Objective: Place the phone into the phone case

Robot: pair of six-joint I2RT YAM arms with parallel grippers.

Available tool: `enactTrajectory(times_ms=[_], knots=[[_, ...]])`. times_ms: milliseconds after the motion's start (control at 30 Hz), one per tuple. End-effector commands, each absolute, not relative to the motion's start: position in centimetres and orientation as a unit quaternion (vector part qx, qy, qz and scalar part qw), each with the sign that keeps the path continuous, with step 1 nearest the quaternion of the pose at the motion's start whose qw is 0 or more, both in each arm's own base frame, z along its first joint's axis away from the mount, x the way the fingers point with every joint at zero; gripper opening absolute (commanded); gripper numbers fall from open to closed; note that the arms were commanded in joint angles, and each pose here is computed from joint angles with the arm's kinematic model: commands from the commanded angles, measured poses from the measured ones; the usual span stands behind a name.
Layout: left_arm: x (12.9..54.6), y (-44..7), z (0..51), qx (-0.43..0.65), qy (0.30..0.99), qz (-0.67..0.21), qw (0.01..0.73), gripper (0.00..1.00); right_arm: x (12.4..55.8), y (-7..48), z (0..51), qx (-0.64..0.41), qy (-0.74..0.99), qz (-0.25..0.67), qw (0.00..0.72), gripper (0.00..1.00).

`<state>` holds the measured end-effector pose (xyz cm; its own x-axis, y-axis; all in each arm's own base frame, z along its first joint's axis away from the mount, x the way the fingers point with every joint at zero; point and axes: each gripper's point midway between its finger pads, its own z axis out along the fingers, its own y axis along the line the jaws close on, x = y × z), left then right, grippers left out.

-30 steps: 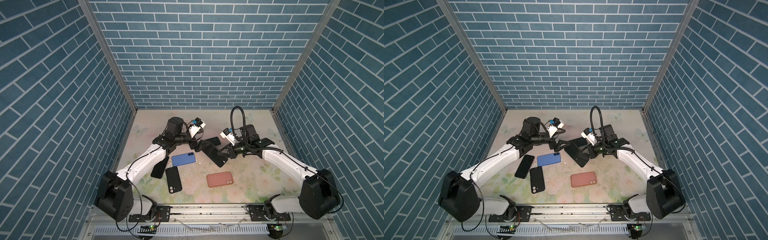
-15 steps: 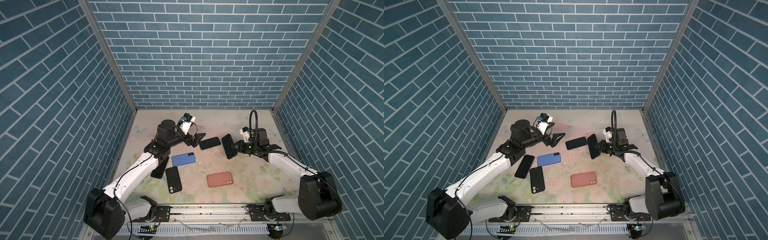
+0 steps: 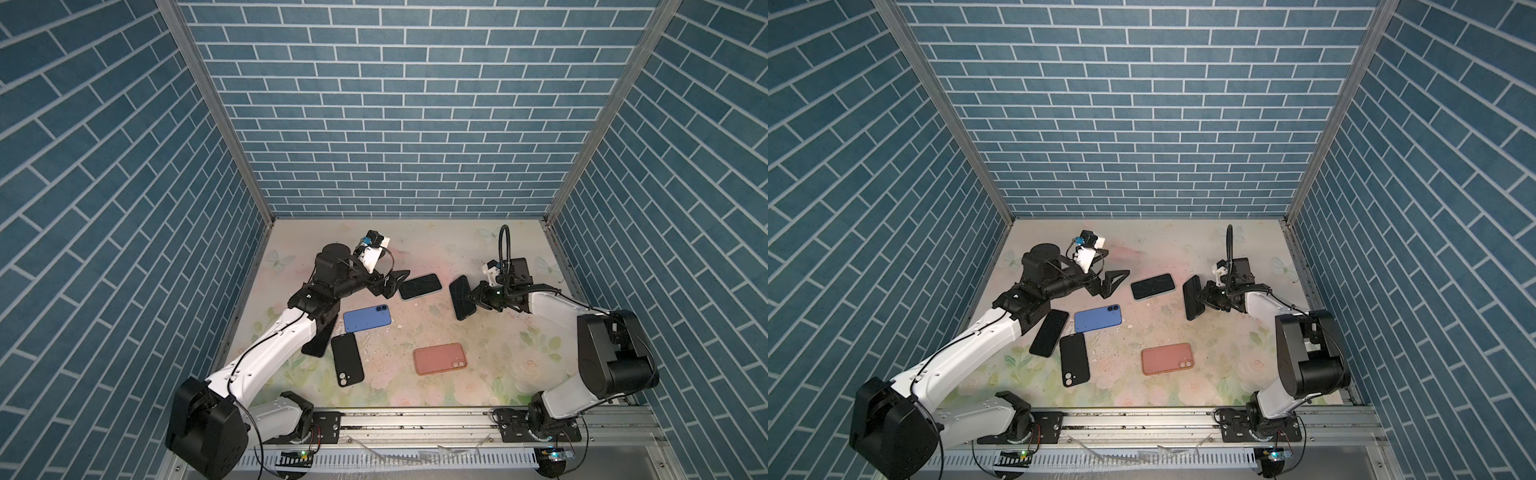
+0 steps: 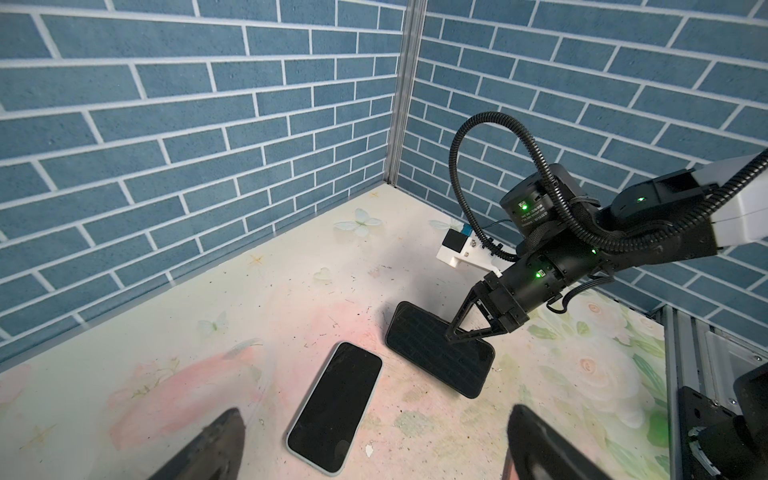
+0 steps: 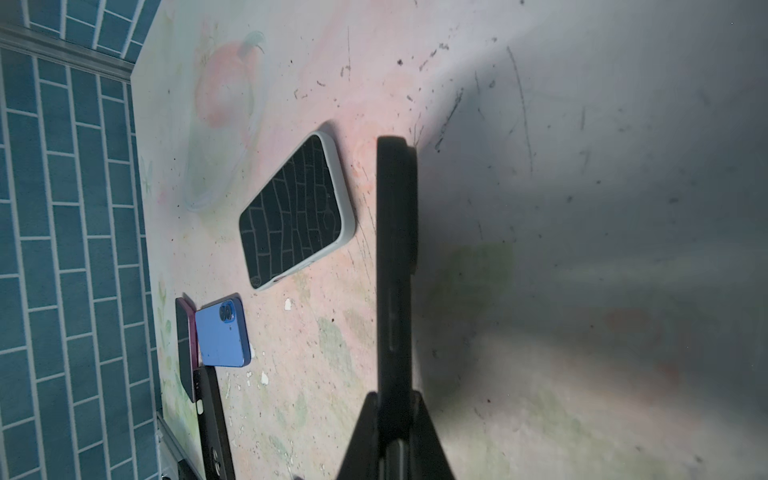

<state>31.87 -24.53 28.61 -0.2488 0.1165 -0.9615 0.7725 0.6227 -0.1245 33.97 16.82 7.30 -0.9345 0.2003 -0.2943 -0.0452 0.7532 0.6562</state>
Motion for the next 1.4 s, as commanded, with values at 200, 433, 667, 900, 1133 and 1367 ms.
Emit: enactTrajectory(times_ms=[200,433,667,900,1133,1367], knots=[[32.0,-24.6,29.0,0.306,0.721,-0.315,0.537,1.00,35.9,17.3,6.0,0.040,0.922,0.352,0.158,0.00],[32.2,-24.2,29.1,0.298,0.728,-0.304,0.537,1.00,35.5,15.7,4.3,0.046,0.942,0.296,0.153,0.16],[32.5,-23.7,28.6,0.282,0.756,-0.293,0.513,0.99,35.7,14.0,3.2,0.060,0.954,0.246,0.160,0.20],[32.0,-22.4,27.5,0.250,0.787,-0.278,0.490,1.00,36.0,13.3,3.2,0.061,0.957,0.224,0.173,0.32],[31.6,-18.6,24.9,0.159,0.855,-0.211,0.446,1.00,36.7,12.2,5.3,0.056,0.957,0.195,0.207,0.44],[29.7,-14.2,18.6,0.030,0.942,-0.122,0.312,1.00,36.8,16.4,12.0,-0.036,0.918,0.241,0.313,0.43]])
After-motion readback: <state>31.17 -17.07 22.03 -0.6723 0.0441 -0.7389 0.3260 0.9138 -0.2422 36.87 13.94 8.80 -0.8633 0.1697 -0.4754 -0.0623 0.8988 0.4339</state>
